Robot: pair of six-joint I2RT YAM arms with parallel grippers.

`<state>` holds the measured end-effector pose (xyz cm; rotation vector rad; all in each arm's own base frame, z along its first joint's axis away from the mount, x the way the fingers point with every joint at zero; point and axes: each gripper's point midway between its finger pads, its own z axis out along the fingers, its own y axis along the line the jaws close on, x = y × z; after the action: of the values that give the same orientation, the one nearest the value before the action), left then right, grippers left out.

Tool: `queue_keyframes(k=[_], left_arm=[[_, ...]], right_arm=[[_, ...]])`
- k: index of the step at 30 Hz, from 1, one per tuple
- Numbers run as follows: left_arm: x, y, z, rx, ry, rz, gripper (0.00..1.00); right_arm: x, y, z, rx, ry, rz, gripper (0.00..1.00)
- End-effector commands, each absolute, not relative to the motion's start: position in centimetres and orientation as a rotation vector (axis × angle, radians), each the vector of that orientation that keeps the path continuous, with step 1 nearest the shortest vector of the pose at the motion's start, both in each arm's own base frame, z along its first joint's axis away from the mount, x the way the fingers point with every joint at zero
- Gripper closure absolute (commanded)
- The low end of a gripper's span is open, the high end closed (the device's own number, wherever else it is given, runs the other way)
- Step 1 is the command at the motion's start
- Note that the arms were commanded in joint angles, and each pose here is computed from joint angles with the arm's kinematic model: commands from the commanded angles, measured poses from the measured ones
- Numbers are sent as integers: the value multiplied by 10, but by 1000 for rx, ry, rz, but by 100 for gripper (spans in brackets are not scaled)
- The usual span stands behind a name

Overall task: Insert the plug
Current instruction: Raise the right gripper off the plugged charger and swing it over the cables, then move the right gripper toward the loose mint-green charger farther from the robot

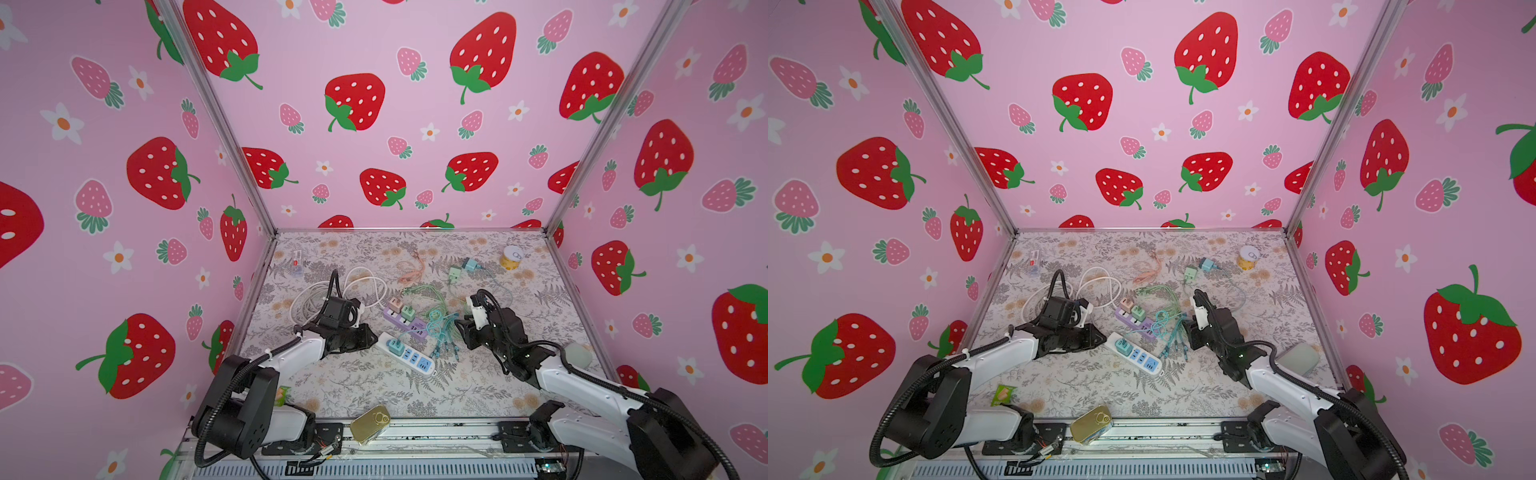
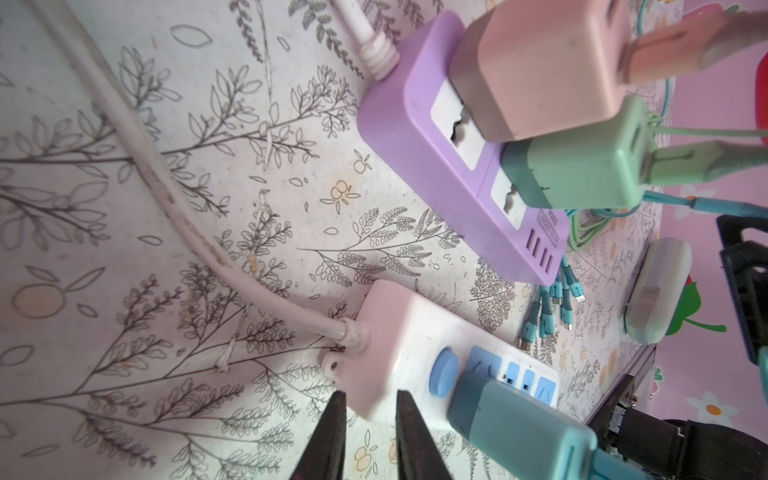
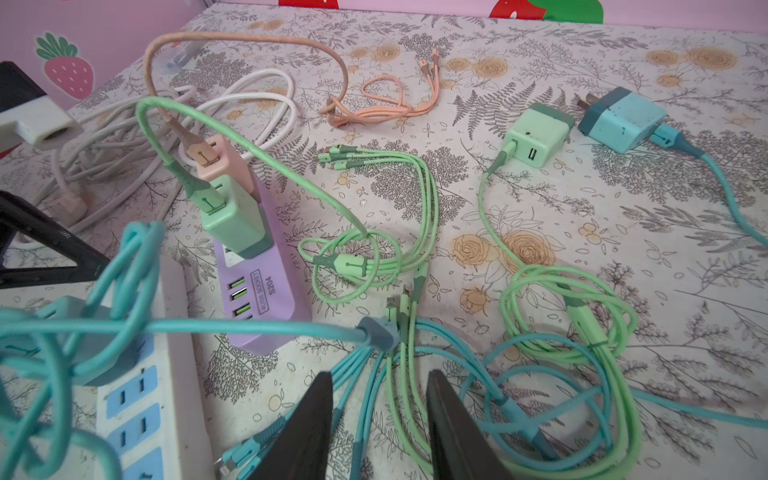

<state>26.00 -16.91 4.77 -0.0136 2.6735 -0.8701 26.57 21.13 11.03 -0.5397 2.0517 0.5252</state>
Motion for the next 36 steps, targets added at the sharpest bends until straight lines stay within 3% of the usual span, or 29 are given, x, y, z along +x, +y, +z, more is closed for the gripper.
queue_keyframes(k=[1,10,17,22,36], left_arm=[[271,-173,67,-3,2620,-898,75],[274,-172,73,-9,2602,-904,75],[275,-170,76,-19,2594,-903,75],[277,-170,77,-19,2587,-905,75],[279,-168,81,-27,2568,-902,75]], right_arm=[[275,220,126,-496,1960,590,60],[287,228,117,-514,1941,585,61],[292,229,128,-554,1916,541,83],[290,233,148,-626,1886,515,91],[293,251,194,-883,1835,209,91]])
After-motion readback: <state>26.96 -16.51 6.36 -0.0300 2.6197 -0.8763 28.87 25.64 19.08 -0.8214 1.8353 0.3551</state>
